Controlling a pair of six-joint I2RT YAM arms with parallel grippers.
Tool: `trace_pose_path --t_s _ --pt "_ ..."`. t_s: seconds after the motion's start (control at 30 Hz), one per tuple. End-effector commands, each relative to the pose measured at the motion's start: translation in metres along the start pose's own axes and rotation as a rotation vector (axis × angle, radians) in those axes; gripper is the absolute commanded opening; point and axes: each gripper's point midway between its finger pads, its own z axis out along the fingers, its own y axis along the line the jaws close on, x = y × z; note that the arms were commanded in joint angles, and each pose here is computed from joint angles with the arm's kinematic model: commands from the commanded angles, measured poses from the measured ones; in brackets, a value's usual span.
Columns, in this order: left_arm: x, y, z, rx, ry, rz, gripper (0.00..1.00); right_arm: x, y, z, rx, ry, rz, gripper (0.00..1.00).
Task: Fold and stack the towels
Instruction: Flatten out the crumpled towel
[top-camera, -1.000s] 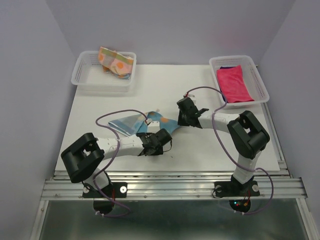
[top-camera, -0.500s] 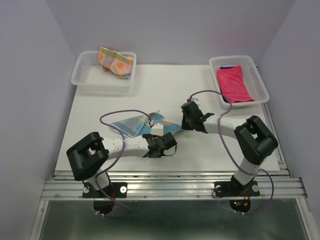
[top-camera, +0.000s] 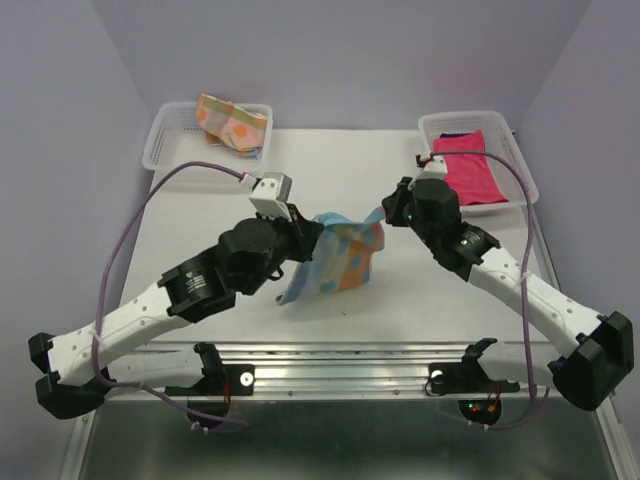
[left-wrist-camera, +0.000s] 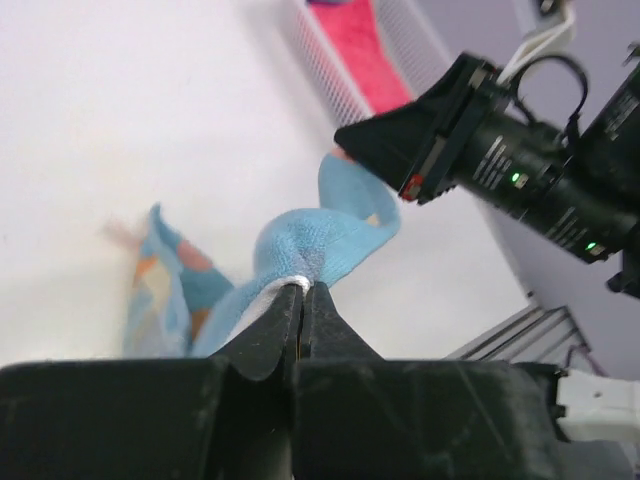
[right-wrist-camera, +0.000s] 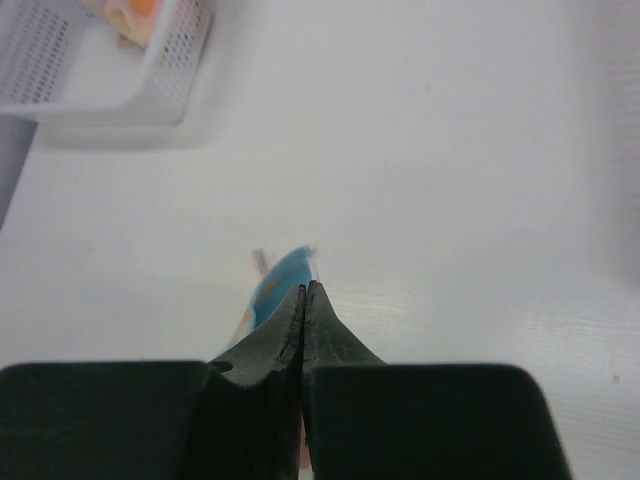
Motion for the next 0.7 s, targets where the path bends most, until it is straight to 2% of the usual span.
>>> trace_pose_path --t_s 0.0,0.17,0.33,0.43,0.53,0.67 --pt "-0.075 -0.018 -0.026 0.056 -0.196 0.05 0.0 -0.095 0.021 -0.041 -0.021 -0.227 -0.01 0.01" --pt "-0.126 -0.039 -0.048 0.122 -0.305 -0.001 0.0 -0.157 0.034 -0.09 -0.08 -0.385 0.032 0.01" --pt "-0.167 -0.064 -0.079 0.243 -0.385 -0.009 0.0 -0.193 0.044 -0.126 -0.128 -0.46 0.049 0.01" --pt "-0.179 -0.07 -0.095 0.29 -0.401 -0.003 0.0 -0.204 0.057 -0.146 -0.207 -0.471 0.041 0.01" --pt "-0.199 -0.092 -0.126 0.436 -0.433 0.009 0.0 -0.222 0.073 -0.174 -0.306 -0.498 0.036 0.01" --pt "-0.206 -0.112 -0.148 0.566 -0.43 0.014 0.0 -0.229 0.09 -0.205 -0.431 -0.505 0.027 0.01"
